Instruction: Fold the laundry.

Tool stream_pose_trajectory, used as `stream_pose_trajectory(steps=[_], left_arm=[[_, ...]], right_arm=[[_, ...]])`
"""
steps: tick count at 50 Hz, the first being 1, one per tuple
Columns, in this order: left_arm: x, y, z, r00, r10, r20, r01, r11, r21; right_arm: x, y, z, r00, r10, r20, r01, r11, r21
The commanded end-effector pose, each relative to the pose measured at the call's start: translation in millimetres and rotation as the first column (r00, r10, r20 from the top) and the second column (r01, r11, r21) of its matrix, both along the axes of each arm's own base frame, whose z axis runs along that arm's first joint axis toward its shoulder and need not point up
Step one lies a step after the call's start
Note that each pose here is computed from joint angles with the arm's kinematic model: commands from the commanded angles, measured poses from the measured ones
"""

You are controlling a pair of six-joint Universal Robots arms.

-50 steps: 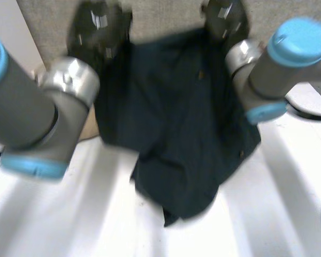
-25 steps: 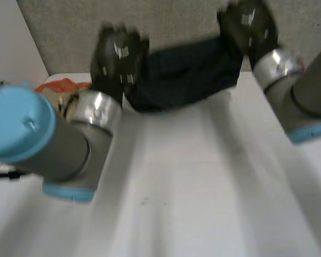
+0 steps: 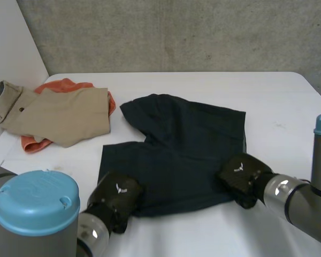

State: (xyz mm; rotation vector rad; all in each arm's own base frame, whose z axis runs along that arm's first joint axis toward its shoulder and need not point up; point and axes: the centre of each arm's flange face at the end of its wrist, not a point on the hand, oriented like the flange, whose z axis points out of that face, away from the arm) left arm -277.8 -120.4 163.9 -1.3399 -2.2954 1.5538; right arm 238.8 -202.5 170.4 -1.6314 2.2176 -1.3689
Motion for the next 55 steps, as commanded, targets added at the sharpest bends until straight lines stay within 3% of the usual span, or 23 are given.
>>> stream_pose_trajectory(steps=[1,8,12,16,21,28,32,37,48,52,55], left_arm=[[2,20,9,1.000,-0.010,-0.010,0.011,0.997,0.082],[-9,-10,41,0.992,0.024,-0.126,-0.029,0.999,-0.035],[-15,-64,56,0.966,0.091,-0.244,-0.131,0.980,-0.152],[-33,-110,56,0.948,0.008,-0.318,-0.096,0.960,-0.262],[-56,-159,30,0.948,-0.119,-0.295,0.019,0.947,-0.322],[-63,-208,-10,0.973,-0.105,-0.207,0.027,0.936,-0.351],[-63,-214,-28,0.985,-0.083,-0.151,0.025,0.936,-0.352],[-55,-220,-35,0.995,0.009,-0.099,-0.045,0.927,-0.371],[-35,-200,-11,0.979,0.200,-0.046,-0.202,0.903,-0.378],[-30,-189,-5,0.975,0.220,-0.019,-0.211,0.902,-0.377],[-42,-173,-9,0.985,0.171,-0.016,-0.166,0.919,-0.359]], right_arm=[[-16,23,11,0.997,0.021,-0.075,-0.016,0.998,0.066],[-26,12,12,0.995,-0.003,-0.096,0.007,0.999,0.041],[-25,7,8,0.996,-0.008,-0.085,0.009,1.000,0.011],[-24,6,6,0.997,-0.013,-0.071,0.012,1.000,-0.006],[-21,6,7,0.999,-0.021,-0.049,0.020,1.000,-0.011],[-21,6,5,0.999,-0.036,-0.029,0.036,0.999,-0.006],[-21,5,3,0.999,-0.042,-0.025,0.041,0.999,-0.012],[-22,4,3,0.999,-0.051,-0.020,0.051,0.999,-0.007],[-23,-1,4,0.997,-0.073,-0.003,0.073,0.997,-0.029],[-21,-1,5,0.998,-0.067,-0.001,0.067,0.997,-0.035],[-20,-2,7,0.998,-0.065,0.004,0.065,0.997,-0.042]])
